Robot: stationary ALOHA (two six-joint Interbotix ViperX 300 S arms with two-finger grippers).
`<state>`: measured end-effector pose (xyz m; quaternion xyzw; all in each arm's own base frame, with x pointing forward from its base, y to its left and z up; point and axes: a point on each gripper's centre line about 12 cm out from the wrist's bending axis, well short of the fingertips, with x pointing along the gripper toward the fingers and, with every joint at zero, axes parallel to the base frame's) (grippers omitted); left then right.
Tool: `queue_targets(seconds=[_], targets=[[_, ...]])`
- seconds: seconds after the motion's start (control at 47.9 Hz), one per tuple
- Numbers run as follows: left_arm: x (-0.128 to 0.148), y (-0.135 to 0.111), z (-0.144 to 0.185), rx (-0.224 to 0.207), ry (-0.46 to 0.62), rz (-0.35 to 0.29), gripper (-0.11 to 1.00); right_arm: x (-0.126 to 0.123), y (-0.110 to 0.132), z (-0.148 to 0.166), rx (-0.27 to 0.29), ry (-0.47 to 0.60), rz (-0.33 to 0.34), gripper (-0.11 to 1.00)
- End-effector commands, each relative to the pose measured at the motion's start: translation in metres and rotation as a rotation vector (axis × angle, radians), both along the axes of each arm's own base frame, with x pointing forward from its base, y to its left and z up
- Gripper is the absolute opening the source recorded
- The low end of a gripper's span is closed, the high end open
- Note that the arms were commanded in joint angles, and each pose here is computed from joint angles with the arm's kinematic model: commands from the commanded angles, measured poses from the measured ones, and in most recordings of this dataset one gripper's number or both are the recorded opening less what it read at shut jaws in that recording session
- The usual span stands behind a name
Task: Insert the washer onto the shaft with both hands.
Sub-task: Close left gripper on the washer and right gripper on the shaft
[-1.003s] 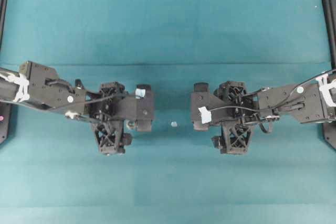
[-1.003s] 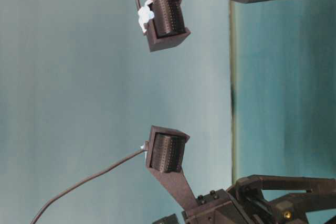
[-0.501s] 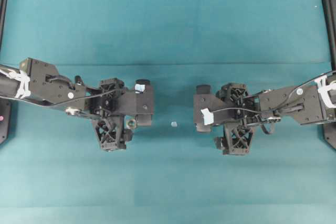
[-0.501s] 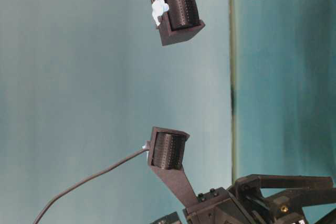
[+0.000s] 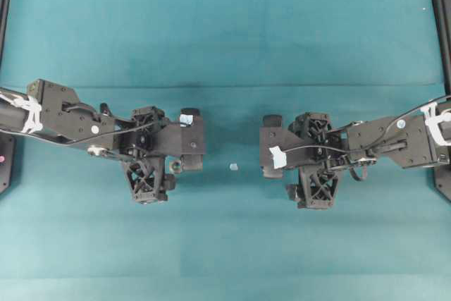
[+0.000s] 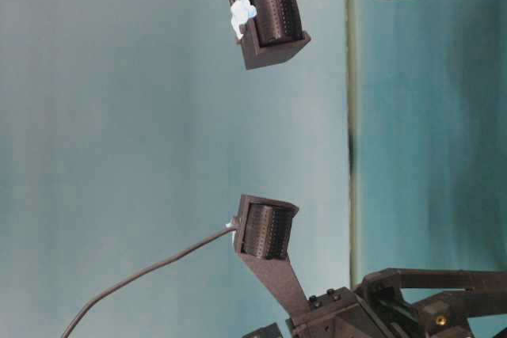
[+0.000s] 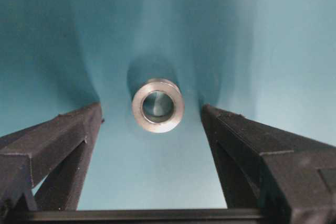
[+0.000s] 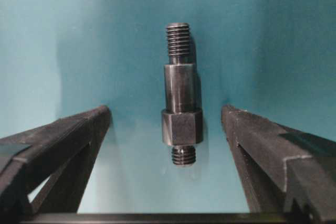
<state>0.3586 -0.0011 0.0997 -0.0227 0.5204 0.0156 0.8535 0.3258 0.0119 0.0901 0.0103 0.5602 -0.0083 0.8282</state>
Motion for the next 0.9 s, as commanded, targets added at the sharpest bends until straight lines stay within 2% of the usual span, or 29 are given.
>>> queue_targets(seconds=[0.0, 0.877], targets=[[0.002, -0.002, 0.003, -0.001, -0.014, -0.005, 0.87, -0.001, -0.002, -0.001, -0.004, 0.003, 0.002, 0.78], [0.003, -0.007, 0.002, -0.003, -0.021, -0.013, 0.87, -0.001, -0.017, 0.007, -0.004, -0.017, -0.043, 0.78]])
